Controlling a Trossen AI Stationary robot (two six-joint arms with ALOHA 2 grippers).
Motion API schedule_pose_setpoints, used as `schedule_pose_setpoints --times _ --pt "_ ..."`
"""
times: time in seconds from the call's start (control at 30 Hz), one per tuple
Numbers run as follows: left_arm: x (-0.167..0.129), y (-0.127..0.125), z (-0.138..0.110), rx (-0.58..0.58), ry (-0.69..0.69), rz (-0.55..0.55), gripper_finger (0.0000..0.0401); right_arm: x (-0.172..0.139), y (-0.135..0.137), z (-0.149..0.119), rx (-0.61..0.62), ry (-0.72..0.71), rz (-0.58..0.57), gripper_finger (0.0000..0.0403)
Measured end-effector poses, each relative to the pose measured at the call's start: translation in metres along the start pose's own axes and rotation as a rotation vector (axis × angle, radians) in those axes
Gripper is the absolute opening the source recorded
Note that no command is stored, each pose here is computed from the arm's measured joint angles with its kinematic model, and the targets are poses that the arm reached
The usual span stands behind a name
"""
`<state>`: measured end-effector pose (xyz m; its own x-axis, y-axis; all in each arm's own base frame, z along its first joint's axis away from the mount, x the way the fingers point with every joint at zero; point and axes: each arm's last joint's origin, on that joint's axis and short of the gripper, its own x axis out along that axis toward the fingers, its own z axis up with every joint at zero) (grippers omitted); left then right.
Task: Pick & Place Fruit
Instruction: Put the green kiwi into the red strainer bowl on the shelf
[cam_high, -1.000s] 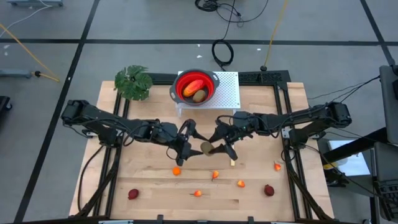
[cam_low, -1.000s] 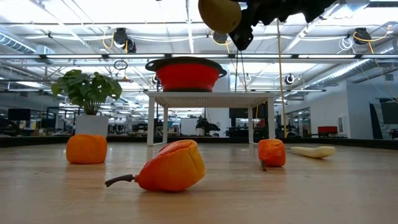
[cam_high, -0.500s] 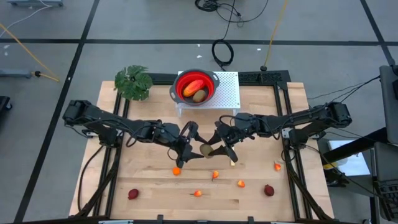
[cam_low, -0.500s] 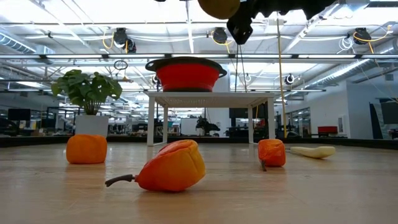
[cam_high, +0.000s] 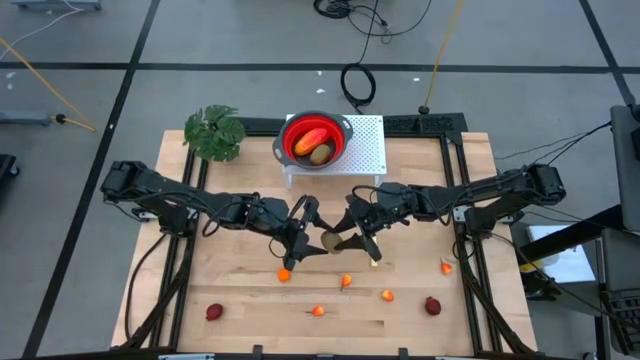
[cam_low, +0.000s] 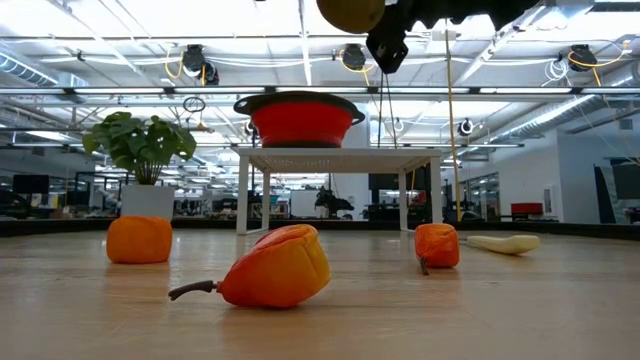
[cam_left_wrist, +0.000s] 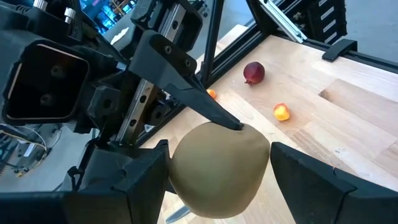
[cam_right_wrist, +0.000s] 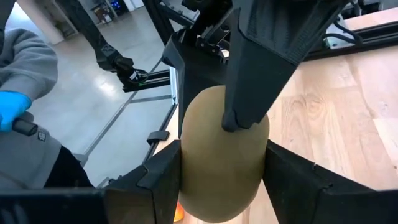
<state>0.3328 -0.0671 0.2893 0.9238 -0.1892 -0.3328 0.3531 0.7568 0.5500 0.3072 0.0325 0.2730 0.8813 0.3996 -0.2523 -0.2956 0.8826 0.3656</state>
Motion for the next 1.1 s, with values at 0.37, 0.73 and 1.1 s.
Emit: schedule_pose_setpoints --times 0.37,0.73,1.1 --pt "0.000 0.000 0.000 0.003 0.004 0.002 0.0215 0.000 0.000 0.000 0.008 0.002 -0.001 0.0192" --pt "0.000 0.000 -0.002 -0.003 0.037 0.018 0.0179 0.000 0.000 -0.001 0.077 0.013 -0.008 0.0208" --pt "-0.003 -0.001 -0.005 -0.025 0.100 0.035 0.0167 -0.001 -0.003 -0.011 0.160 0.113 -0.041 0.0232"
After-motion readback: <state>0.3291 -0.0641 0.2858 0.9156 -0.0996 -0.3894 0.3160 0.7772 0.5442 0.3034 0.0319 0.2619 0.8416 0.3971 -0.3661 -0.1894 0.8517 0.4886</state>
